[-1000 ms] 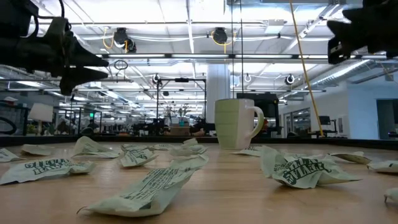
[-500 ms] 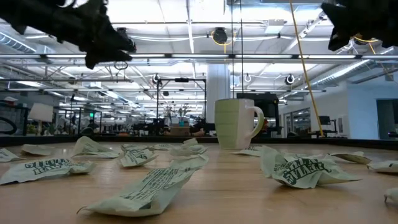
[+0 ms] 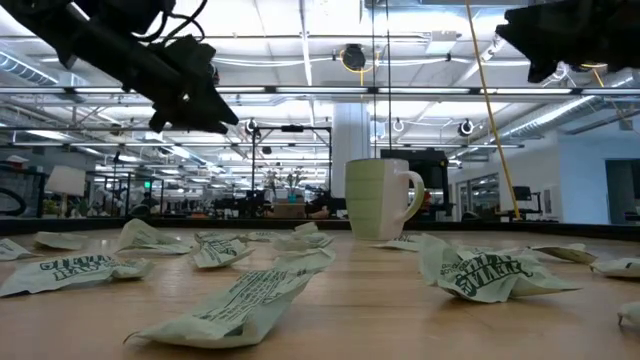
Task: Pick and place Stevia / Truvia into bins
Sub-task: Put the light green stevia packet into the orange basket
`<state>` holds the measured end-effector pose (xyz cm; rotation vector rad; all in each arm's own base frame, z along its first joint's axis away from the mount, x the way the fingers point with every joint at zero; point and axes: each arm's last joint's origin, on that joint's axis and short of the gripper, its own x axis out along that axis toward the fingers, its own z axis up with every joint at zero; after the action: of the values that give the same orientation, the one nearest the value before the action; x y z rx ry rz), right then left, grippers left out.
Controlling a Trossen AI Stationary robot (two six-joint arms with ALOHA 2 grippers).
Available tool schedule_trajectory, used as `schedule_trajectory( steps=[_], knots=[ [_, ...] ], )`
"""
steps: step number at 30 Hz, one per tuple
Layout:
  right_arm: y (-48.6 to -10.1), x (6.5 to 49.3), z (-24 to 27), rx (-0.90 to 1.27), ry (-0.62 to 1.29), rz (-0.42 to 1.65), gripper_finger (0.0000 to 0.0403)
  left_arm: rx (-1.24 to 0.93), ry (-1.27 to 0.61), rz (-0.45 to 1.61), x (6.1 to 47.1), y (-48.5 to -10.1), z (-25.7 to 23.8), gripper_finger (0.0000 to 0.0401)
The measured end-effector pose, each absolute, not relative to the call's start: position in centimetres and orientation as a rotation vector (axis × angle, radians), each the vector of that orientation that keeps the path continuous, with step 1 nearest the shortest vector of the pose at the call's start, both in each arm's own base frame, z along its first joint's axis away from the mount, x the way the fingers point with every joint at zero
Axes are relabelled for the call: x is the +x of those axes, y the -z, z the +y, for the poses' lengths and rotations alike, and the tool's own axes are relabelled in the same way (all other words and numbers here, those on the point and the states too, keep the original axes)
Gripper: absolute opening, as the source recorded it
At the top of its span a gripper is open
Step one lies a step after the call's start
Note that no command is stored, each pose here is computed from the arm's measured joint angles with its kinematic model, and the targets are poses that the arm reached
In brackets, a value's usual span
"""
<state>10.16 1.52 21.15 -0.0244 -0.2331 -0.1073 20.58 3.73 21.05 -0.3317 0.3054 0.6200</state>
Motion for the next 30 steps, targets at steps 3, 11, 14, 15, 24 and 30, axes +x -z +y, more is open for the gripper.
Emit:
schedule_trajectory(
  steps=[3, 11, 14, 15, 24, 30],
  knots=[
    [-20.2, 11.1, 1.7, -0.034, 0.102, -0.106, 0.0118, -0.361, -0.62, 0.311, 20.6, -20.9, 4.2, 0.0177],
    [-20.6, 13.5, 1.3, 0.028, 0.171, 0.062, 0.0118, -0.263, -0.41, 0.251, 22.2, -22.1, 4.3, 0.0177],
    [-20.6, 14.7, 1.2, 0.058, 0.141, 0.19, 0.0118, -0.224, -0.416, 0.324, 23.7, -23.0, 4.6, 0.0177],
    [-20.6, 15.1, 1.3, 0.065, 0.127, 0.228, 0.0118, -0.217, -0.425, 0.374, 24.2, -23.1, 4.7, 0.0177],
    [-19.7, 17.8, 1.7, -0.053, 0.06, 0.405, 0.0118, -0.208, -0.414, 0.736, 26.8, -18.7, 4.2, 0.0177],
    [-19.5, 18.1, 1.7, -0.112, 0.048, 0.419, 0.0118, -0.282, -0.43, 0.845, 28.2, -14.8, 3.2, 0.0177]
  ],
)
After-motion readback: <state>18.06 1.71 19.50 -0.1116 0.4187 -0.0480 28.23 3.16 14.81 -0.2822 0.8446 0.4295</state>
